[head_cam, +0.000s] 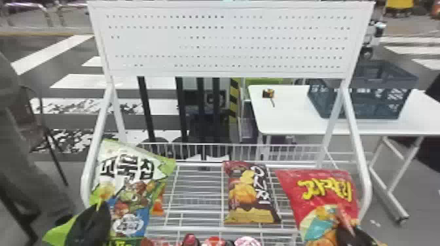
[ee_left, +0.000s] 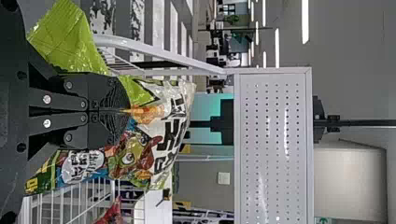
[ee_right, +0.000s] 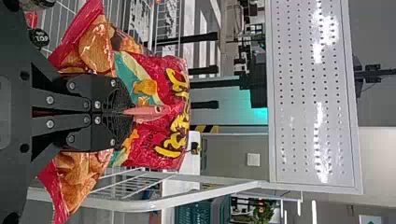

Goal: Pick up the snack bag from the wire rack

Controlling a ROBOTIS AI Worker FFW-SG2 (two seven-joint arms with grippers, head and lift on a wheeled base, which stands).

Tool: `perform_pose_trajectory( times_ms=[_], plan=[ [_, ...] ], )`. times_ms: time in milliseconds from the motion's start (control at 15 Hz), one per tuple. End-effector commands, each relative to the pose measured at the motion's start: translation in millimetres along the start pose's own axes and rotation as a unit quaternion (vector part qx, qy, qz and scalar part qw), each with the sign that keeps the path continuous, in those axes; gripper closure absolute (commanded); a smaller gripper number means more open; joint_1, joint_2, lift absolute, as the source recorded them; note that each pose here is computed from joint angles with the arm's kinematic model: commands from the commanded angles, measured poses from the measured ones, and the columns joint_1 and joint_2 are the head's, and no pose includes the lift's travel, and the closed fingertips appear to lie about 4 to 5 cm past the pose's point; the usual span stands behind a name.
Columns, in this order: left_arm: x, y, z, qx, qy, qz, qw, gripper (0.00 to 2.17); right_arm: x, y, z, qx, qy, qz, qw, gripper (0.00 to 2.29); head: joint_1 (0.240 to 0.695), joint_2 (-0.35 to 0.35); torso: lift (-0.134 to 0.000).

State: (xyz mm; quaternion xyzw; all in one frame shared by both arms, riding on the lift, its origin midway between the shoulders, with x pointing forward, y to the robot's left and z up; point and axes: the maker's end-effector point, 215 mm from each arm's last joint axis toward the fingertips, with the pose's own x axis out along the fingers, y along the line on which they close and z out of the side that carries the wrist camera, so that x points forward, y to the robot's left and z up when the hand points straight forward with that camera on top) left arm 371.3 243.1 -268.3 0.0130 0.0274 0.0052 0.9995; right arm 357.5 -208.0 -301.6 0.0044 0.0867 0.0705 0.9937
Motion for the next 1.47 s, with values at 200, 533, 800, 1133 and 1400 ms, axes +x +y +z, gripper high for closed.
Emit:
perform_pose_trajectory(
  times_ms=[200, 533, 800, 1133, 1400],
  plan=[
    [-4, -1, 1, 0.002, 0.0, -0.001, 1.0, 1.64, -11, 0, 4, 0.003, -0.004, -0.001, 1.0, 2.11, 0.499, 0.0, 0.0],
    [-7, -2, 4, 0.004, -0.002, -0.001, 1.0, 1.64, -12, 0, 7, 0.002, -0.01, 0.0, 1.0, 2.11, 0.499, 0.0, 0.0],
    [-8, -2, 5, 0.005, -0.002, -0.001, 1.0, 1.64, -14, 1, 8, 0.002, -0.011, 0.001, 0.9999, 2.11, 0.499, 0.0, 0.0],
    [-9, -2, 6, 0.006, -0.003, -0.001, 1.0, 1.64, -15, 2, 11, 0.005, -0.017, 0.002, 0.9998, 2.11, 0.499, 0.0, 0.0],
    [-9, -2, 6, 0.006, -0.003, -0.001, 1.0, 1.64, -16, 2, 12, 0.004, -0.019, 0.002, 0.9998, 2.11, 0.499, 0.0, 0.0]
  ],
)
